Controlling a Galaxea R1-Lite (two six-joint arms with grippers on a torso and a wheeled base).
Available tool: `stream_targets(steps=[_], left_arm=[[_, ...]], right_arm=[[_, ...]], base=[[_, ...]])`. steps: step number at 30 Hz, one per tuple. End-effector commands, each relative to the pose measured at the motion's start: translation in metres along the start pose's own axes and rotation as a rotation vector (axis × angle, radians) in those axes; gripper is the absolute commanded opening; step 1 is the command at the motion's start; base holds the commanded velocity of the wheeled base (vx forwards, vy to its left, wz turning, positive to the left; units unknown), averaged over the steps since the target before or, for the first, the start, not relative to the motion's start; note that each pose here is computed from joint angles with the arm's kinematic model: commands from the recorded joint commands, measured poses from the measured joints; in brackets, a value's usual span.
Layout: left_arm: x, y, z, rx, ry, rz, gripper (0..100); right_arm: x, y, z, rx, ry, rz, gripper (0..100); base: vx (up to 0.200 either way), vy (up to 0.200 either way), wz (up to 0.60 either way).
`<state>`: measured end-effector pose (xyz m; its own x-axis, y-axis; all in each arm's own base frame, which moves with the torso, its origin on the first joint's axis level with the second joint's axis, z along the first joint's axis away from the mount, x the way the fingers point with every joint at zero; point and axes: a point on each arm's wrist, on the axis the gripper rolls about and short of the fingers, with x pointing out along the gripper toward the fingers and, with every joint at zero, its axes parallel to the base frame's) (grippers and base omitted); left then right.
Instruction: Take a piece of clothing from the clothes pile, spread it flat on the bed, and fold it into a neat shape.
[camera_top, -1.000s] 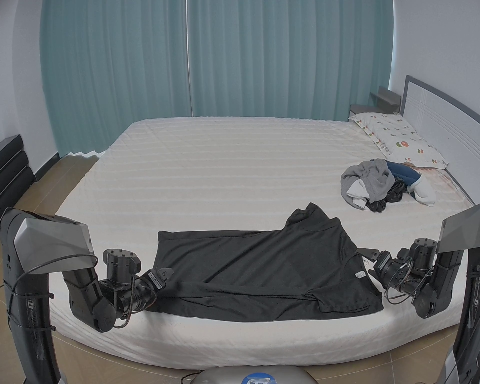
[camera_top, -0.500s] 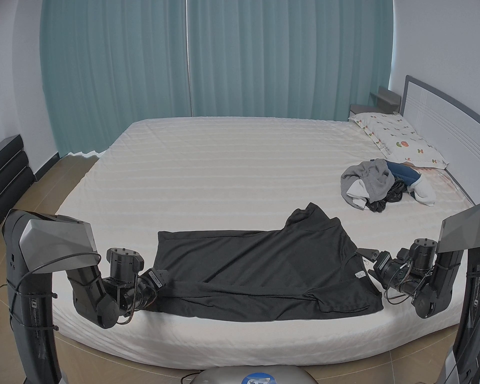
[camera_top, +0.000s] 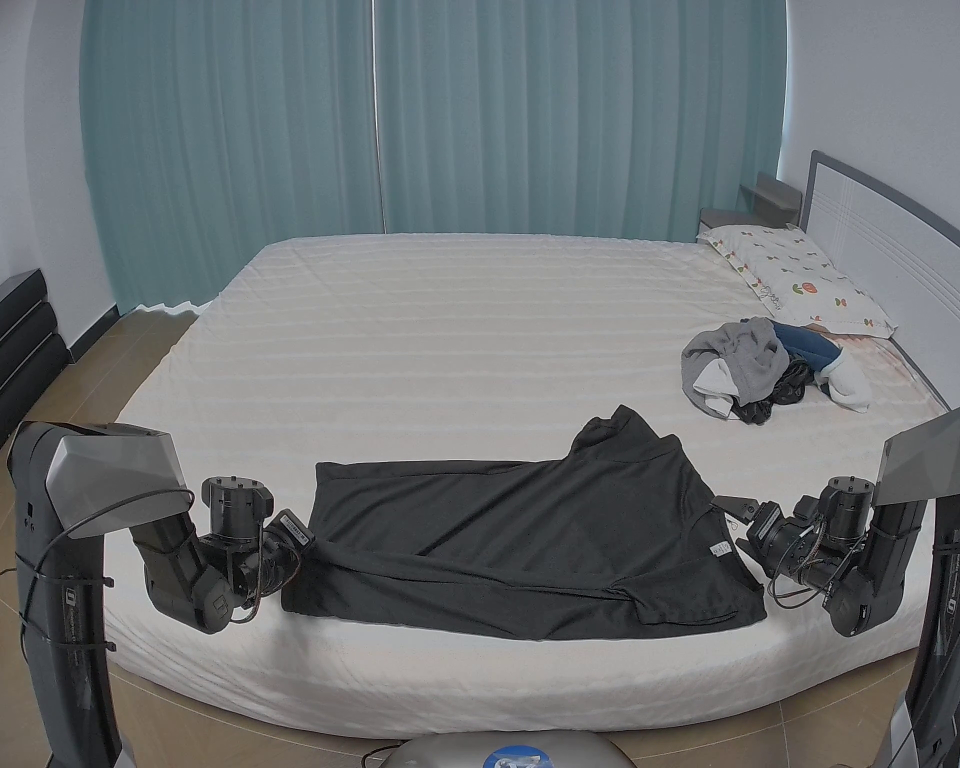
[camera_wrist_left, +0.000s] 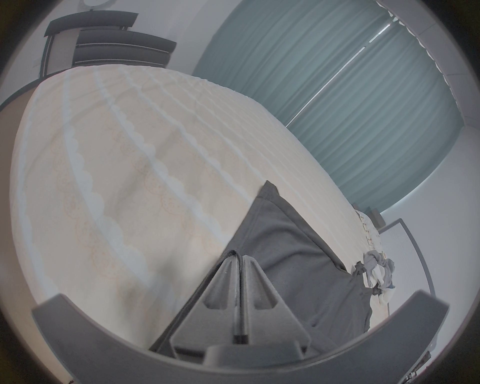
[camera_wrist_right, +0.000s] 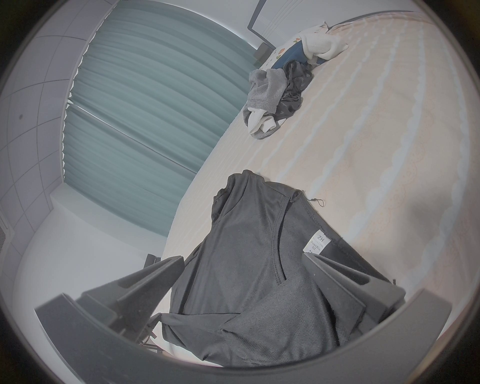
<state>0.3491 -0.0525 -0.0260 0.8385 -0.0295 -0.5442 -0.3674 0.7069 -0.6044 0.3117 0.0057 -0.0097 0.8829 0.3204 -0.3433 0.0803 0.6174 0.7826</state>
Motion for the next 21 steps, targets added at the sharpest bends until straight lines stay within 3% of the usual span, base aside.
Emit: stream_targets(steps=[1, 12, 19, 21], left_arm=[[0.015, 0.009, -0.001, -0.016, 0.008, 0.032, 0], [0.013, 0.005, -0.001, -0.018, 0.016, 0.03, 0], [-0.01, -0.006, 0.013, -0.051, -0.003, -0.011, 0], [-0.018, -0.009, 0.015, -0.056, -0.008, -0.019, 0]], right_arm=[[0.001, 0.001, 0.0, -0.005, -0.005, 0.007, 100], [0.001, 0.0, -0.001, -0.014, 0.001, 0.005, 100], [0.004, -0.005, -0.001, -0.03, 0.004, -0.005, 100], [0.007, -0.012, -0.006, -0.076, 0.024, -0.024, 100]], base=[[0.0, 0.0, 0.0], [0.0, 0.0, 0.0], [0.0, 0.0, 0.0], [0.0, 0.0, 0.0]])
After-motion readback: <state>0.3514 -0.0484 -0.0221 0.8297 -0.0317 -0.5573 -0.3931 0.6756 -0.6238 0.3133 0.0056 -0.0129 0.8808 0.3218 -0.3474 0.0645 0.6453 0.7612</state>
